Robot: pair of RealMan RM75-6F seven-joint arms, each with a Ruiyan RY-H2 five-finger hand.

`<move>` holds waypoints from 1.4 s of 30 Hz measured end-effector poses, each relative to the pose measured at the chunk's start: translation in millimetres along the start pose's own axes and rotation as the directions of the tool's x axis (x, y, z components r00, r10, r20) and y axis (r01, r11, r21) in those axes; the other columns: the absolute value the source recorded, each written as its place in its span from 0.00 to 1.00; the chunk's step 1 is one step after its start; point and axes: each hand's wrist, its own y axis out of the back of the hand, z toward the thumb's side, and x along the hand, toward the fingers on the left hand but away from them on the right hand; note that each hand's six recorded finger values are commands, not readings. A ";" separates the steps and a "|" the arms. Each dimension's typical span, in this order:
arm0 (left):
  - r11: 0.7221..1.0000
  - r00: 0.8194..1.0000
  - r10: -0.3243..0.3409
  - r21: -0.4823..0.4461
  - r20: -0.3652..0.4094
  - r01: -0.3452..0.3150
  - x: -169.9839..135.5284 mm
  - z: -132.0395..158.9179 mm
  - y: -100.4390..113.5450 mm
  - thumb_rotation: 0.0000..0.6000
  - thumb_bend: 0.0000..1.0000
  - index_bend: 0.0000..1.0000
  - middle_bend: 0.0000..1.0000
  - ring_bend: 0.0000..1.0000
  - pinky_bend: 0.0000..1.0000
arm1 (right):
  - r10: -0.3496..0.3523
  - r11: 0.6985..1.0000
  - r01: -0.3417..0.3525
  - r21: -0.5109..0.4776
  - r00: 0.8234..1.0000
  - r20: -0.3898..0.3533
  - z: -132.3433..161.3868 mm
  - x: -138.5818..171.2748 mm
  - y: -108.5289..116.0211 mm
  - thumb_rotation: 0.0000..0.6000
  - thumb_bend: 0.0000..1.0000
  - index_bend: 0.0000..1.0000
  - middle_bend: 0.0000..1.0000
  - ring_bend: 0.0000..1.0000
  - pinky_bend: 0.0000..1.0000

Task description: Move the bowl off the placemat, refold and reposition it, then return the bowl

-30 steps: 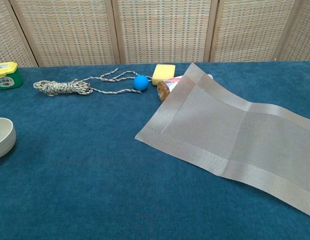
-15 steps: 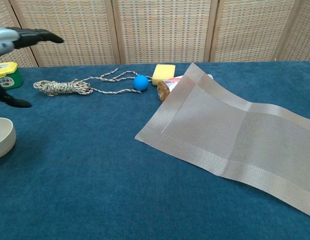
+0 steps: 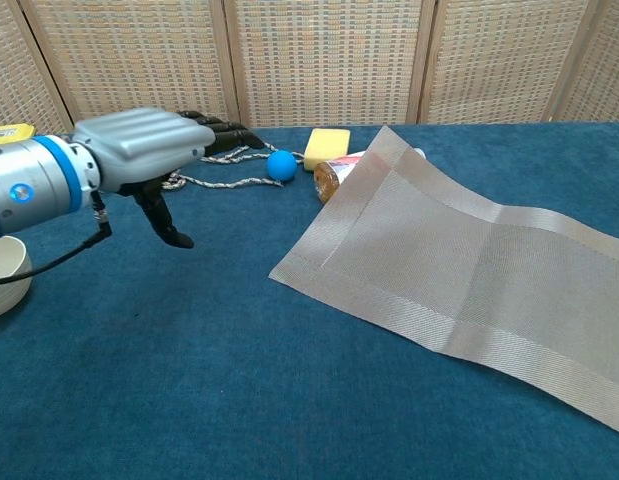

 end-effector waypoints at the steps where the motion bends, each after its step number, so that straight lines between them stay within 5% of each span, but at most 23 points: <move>1: 1.000 1.000 -0.007 0.007 0.004 0.007 4.8 4.2 -1.8 1.00 0.09 0.00 0.00 0.00 0.00 | 0.000 1.000 0.000 -0.002 1.000 0.000 -0.2 -0.1 0.4 1.00 0.22 0.00 0.00 0.00 0.00; 19: 0.980 0.992 -0.123 0.163 0.027 0.117 70.8 50.7 -40.0 1.00 0.09 0.00 0.00 0.00 0.00 | 0.009 0.998 -0.009 -0.056 1.000 0.004 -4.5 -3.1 4.1 1.00 0.22 0.00 0.00 0.00 0.00; 36: 0.973 0.991 -0.130 0.193 0.021 0.123 87.9 70.1 -52.3 1.00 0.10 0.00 0.00 0.00 0.00 | -0.007 0.997 0.008 -0.083 1.000 0.008 -7.0 -3.7 10.5 1.00 0.22 0.00 0.00 0.00 0.00; 42: 0.973 0.995 -0.097 0.212 0.028 0.089 92.3 77.4 -51.1 1.00 0.15 0.07 0.00 0.00 0.00 | -0.004 0.997 0.005 -0.083 1.000 0.008 -7.6 -4.1 9.9 1.00 0.22 0.00 0.00 0.00 0.00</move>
